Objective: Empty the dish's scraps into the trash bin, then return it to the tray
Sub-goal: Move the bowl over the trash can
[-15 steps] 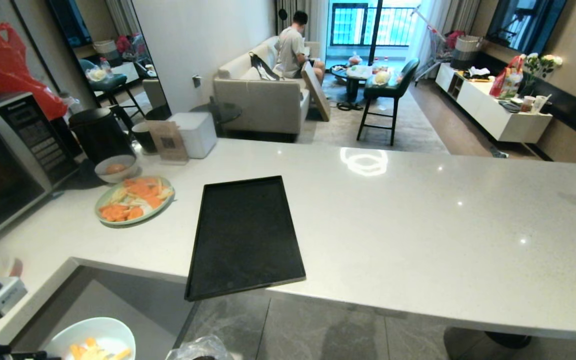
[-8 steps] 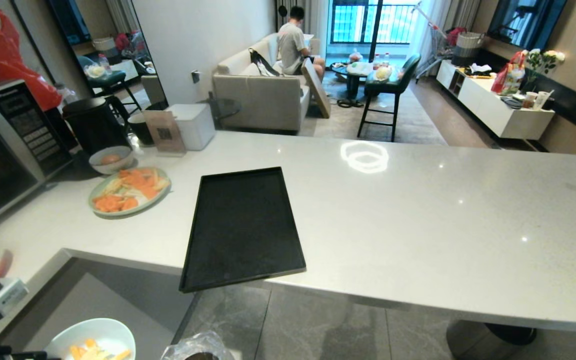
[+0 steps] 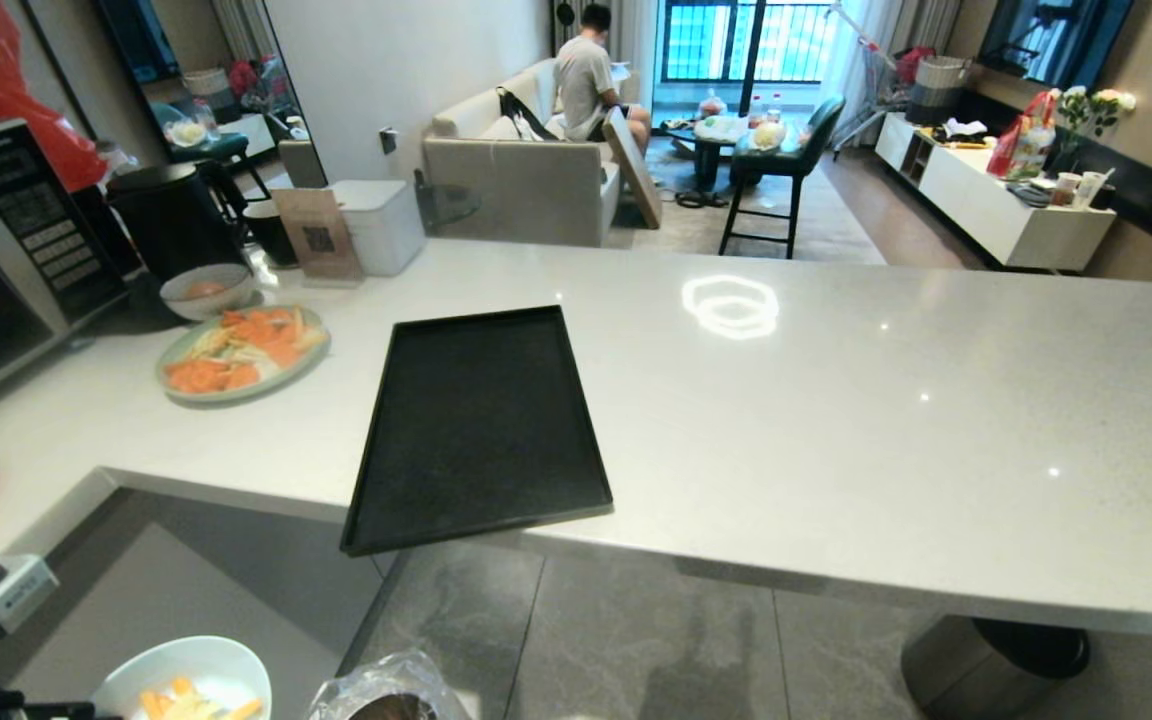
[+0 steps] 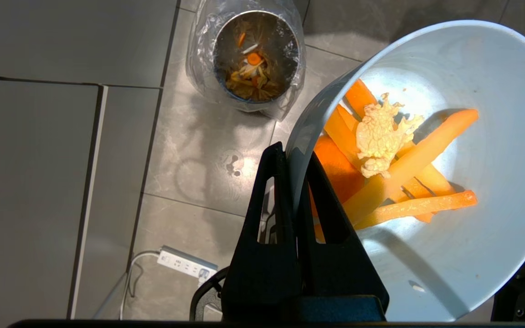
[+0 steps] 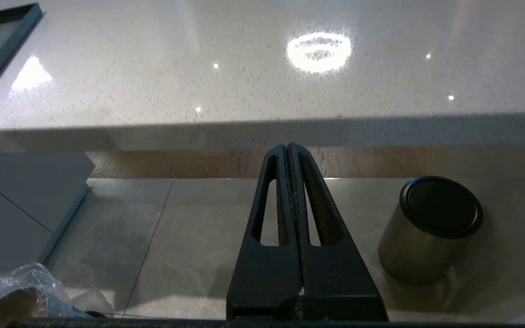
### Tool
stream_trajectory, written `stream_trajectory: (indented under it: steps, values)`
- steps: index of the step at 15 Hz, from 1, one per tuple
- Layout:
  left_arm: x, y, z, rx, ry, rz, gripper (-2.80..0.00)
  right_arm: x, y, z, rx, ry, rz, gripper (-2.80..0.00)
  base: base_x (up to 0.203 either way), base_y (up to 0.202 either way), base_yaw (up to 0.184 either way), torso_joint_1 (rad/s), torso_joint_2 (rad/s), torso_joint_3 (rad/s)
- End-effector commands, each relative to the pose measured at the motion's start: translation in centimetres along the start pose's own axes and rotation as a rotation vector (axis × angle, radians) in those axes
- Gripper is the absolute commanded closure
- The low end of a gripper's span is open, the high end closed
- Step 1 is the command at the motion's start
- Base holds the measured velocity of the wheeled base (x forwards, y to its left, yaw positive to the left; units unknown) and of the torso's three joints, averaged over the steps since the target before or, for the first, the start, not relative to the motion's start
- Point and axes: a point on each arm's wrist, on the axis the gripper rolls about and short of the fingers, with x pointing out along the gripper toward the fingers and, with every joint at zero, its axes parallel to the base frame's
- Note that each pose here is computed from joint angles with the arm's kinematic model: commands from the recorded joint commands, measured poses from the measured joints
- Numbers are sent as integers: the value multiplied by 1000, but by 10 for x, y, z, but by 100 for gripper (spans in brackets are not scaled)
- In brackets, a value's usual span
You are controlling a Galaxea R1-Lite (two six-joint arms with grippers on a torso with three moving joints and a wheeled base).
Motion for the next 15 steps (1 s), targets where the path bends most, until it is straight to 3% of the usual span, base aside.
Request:
stream_trajectory:
  steps: [1,15]
  values:
    - [0,0,-1,-4,6,1,0,0,0,0,0,1,-1,0,0,0,0,-175,522,339]
    - [-3,-1,-2,1,-10,1,0,0,0,0,0,1,-1,0,0,0,0,-135,505,370]
